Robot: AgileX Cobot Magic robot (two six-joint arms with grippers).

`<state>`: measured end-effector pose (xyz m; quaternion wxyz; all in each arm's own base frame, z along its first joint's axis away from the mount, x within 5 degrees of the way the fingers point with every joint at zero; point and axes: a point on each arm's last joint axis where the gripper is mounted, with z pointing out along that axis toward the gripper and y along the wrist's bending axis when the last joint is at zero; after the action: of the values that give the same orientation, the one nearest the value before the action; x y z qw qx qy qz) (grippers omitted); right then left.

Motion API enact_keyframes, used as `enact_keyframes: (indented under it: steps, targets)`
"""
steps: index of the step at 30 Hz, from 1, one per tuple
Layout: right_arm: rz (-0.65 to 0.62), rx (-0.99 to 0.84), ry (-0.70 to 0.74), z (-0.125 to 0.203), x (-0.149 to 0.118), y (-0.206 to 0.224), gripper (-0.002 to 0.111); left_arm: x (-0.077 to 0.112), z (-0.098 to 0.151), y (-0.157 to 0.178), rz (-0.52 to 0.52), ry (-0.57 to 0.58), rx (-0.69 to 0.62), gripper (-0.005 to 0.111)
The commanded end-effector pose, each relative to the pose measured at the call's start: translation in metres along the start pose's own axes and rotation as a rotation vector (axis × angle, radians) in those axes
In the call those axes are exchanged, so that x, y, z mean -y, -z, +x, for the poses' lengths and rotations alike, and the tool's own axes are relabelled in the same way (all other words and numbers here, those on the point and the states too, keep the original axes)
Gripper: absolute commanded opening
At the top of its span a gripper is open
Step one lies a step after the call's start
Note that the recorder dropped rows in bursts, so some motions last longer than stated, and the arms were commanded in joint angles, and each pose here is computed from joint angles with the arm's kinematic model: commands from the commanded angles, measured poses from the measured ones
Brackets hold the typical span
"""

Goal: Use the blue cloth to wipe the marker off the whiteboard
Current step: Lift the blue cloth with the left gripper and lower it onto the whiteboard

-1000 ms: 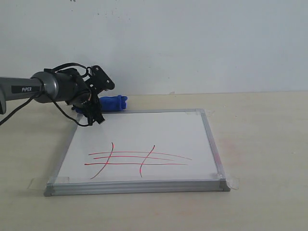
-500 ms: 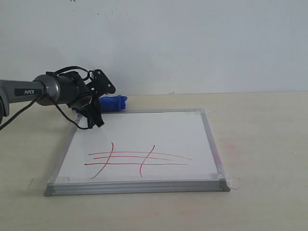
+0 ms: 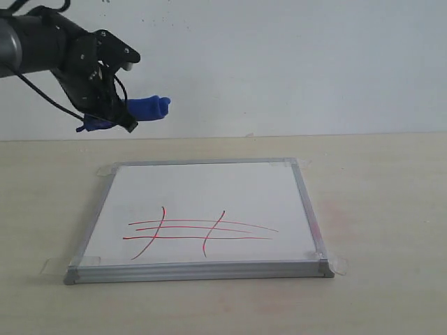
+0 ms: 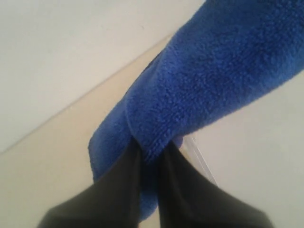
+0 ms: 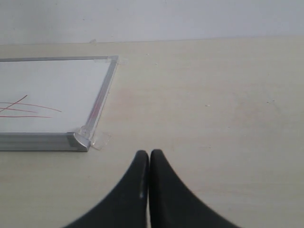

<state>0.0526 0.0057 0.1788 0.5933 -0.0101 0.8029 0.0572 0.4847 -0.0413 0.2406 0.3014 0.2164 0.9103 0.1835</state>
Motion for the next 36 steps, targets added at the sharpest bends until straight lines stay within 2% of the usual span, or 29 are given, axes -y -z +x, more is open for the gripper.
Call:
enact_keyframes:
  steps: [1,8,13,18,22,27,31,36]
  targets:
    - [0.002,0.015,0.001,-0.001,0.000,0.000,0.000,-0.002,0.010,0.043,0.074,0.054,-0.038,0.004]
    - [0.002,0.015,0.001,-0.001,0.000,0.000,0.000,0.005,0.039,0.092,0.171,0.149,-0.036,0.004]
    - [0.002,0.015,0.001,-0.001,0.000,0.000,0.000,0.018,0.070,0.100,0.186,0.248,-0.039,0.004]
    - [0.002,0.015,0.001,-0.001,0.000,0.000,0.000,0.038,0.098,0.088,0.206,0.384,0.013,0.004]
    - [0.002,0.015,0.001,-0.001,0.000,0.000,0.000,0.054,0.115,0.072,0.225,0.382,0.033,0.004]
    - [0.002,0.015,0.001,-0.001,0.000,0.000,0.000,0.066,0.124,0.057,0.249,0.408,0.070,0.004]
    - [0.002,0.015,0.001,-0.001,0.000,0.000,0.000,0.076,0.127,0.042,0.263,0.393,0.049,0.004]
    - [0.002,0.015,0.001,-0.001,0.000,0.000,0.000,0.090,0.137,0.021,0.271,0.299,-0.030,0.004]
